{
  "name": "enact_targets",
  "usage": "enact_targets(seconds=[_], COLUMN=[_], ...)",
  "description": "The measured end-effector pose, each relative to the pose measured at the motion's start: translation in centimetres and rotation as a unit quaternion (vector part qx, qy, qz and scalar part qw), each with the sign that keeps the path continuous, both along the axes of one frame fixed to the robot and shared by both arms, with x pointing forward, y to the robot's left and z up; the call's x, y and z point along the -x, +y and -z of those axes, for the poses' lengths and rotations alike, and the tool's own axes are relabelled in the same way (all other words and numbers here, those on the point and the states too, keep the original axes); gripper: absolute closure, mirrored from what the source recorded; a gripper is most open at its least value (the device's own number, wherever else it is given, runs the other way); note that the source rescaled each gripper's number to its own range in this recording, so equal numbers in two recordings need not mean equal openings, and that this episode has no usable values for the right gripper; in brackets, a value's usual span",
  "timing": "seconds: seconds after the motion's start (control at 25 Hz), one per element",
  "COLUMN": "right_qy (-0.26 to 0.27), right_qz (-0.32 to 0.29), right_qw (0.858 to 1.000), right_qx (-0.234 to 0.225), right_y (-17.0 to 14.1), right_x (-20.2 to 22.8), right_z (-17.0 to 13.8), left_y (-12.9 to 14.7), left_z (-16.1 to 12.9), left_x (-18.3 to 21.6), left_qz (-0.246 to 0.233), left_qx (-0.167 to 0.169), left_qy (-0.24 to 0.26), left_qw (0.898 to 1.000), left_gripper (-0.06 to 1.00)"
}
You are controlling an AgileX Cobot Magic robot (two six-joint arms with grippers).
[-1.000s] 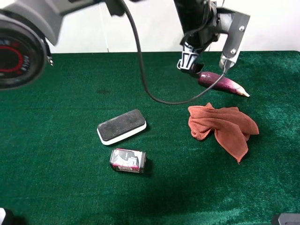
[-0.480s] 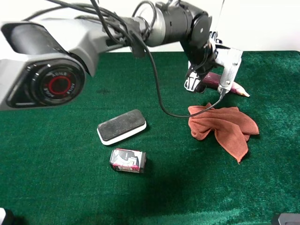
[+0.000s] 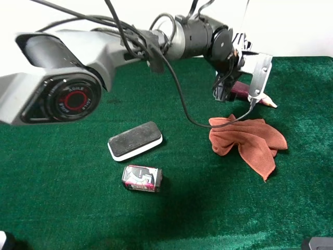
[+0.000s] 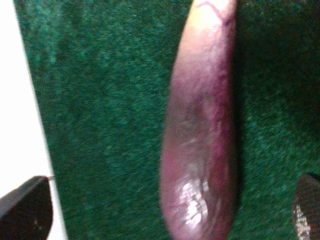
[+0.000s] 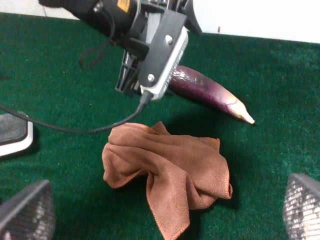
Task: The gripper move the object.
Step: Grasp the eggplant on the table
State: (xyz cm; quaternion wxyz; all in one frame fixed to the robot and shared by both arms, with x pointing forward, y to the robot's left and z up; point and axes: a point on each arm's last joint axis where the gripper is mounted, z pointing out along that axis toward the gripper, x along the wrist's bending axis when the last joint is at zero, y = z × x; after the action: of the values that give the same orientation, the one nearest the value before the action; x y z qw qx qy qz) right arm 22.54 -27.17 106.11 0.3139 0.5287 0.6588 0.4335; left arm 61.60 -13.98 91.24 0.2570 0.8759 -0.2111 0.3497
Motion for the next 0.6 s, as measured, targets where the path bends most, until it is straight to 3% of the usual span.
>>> enact_targets(seconds=[0.36, 0.6], right_qy=[0.000, -0.003], right_qz=[-0.001, 0.000], right_qw=[1.000, 1.000], right_qx=[-0.001, -0.002], right_y=[0.0, 0.0], right_x=[0.0, 0.0], right_z=[0.0, -0.1], left_y=[-0.1, 0.9], left_z=[1.9, 3.8], left_x=[-0.6, -1.9], left_qz=[-0.023, -0.045], left_qx=[0.043, 0.051], left_qy=[0.030, 0.042], left_qw=[0.998, 0.997], left_gripper=[0.02, 0.03])
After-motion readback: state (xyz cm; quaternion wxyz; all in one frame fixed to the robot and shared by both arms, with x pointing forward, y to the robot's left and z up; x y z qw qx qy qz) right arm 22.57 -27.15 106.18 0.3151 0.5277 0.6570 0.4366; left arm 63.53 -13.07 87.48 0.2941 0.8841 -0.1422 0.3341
